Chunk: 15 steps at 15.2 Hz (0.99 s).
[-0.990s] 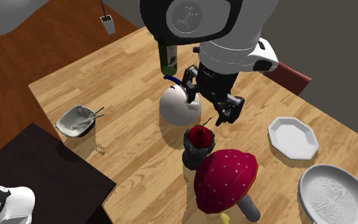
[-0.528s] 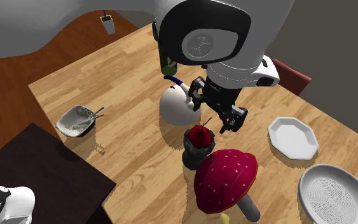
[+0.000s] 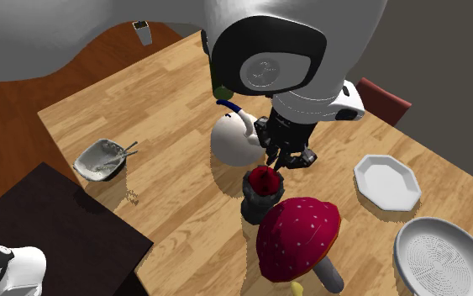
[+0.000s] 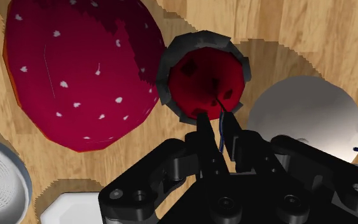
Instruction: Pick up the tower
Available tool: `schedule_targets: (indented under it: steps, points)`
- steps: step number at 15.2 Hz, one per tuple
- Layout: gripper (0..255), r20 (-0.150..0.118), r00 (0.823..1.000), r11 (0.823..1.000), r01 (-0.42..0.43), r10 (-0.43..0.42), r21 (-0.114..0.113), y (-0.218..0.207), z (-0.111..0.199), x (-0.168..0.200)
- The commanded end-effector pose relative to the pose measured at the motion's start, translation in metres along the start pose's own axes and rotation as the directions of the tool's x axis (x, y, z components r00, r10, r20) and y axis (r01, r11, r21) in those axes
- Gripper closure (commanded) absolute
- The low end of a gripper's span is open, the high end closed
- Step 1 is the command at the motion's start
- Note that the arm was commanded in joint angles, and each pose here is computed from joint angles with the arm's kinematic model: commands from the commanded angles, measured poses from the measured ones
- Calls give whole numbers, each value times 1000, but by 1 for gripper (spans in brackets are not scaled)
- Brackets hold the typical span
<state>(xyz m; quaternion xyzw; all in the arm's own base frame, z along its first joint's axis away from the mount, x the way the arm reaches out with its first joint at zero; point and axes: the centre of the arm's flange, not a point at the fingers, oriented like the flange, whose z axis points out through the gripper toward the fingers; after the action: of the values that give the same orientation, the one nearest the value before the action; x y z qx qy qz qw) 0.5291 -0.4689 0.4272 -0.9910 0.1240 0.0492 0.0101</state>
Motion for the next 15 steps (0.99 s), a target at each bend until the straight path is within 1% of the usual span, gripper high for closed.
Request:
schedule_targets:
  steps: [1,5,15]
  points:
    - [255,0,1000,1000,0,0,0,0,0,0]
    - [255,0,1000,1000,0,0,0,0,0,0]
    - [255,0,1000,1000,0,0,0,0,-53,-5]
